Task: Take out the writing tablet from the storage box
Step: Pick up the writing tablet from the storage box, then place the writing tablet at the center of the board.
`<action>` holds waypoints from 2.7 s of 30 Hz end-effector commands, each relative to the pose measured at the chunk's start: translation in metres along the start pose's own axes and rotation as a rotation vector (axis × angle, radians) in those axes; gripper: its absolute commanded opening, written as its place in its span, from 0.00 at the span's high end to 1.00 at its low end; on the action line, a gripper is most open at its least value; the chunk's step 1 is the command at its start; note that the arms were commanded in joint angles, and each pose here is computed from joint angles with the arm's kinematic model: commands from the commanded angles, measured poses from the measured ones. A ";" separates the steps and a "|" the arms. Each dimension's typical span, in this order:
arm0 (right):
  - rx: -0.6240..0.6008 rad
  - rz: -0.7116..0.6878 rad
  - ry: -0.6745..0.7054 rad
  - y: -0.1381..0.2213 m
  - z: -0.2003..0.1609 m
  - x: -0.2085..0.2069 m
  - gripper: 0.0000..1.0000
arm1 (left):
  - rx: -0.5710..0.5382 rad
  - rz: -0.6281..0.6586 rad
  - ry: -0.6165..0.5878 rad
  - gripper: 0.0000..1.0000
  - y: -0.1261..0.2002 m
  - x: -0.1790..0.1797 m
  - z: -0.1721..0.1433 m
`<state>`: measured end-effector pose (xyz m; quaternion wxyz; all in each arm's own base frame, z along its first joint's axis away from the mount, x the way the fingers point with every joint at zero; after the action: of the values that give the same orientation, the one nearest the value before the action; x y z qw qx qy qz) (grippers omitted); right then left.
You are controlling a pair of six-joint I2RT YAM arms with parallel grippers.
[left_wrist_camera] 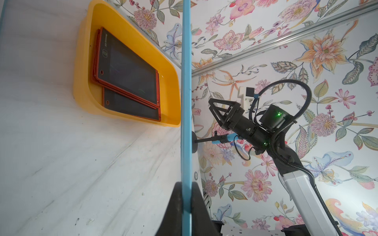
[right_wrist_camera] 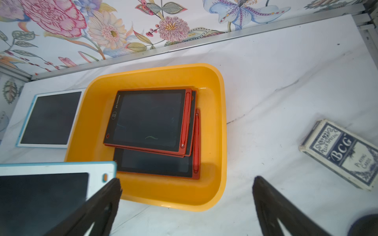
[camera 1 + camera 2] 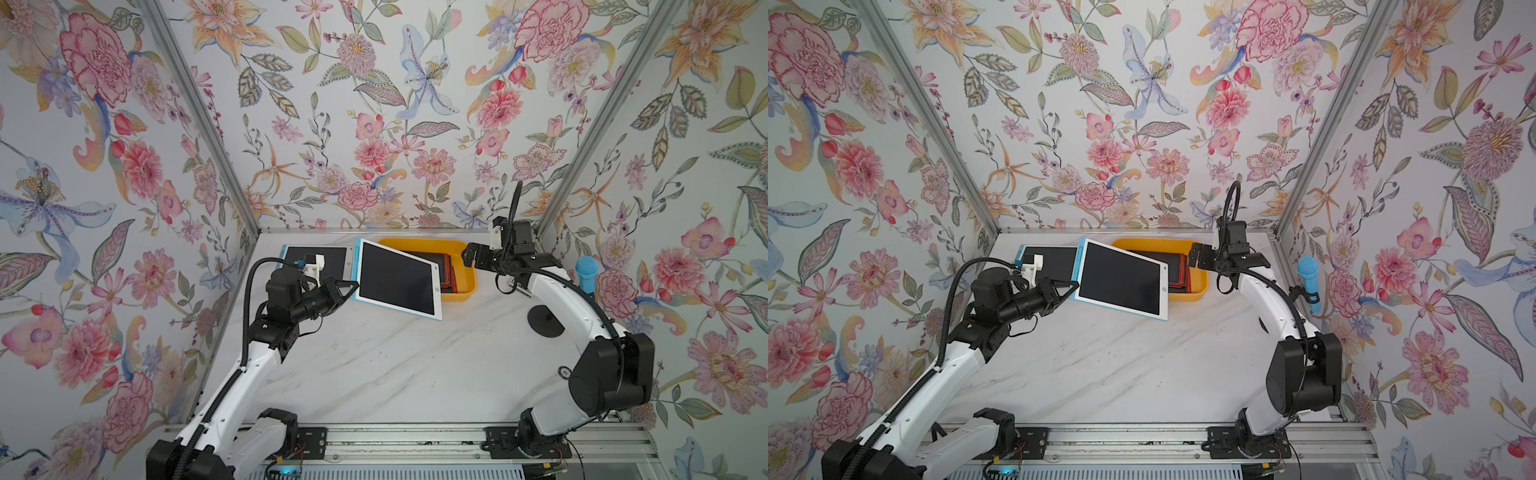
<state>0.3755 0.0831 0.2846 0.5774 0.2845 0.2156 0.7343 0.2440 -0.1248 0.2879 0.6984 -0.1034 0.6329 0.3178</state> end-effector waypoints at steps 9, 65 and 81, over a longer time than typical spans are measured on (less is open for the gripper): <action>0.055 0.102 -0.159 0.059 -0.040 0.020 0.00 | -0.084 -0.135 0.057 1.00 -0.009 -0.010 -0.070; 0.206 0.101 -0.153 0.076 -0.092 -0.008 0.00 | 0.106 -0.145 0.332 1.00 -0.180 0.079 -0.219; 0.219 0.109 -0.169 0.066 -0.096 -0.010 0.00 | 0.125 -0.008 0.315 0.82 -0.176 0.092 -0.231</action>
<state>0.2643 0.0595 0.2569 0.5221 0.4147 0.2286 0.7094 0.1623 -0.3559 0.1066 0.5976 -0.1160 0.7478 0.2649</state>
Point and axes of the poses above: each gripper's point midway between its finger pads, its own y axis back along the fingers, its own x axis along the line the jaws close on, z = x × y, the point moved 8 cm from there along y, back along the fingers, and after that the axes turned 11 degrees about y, right-handed, at the moved point
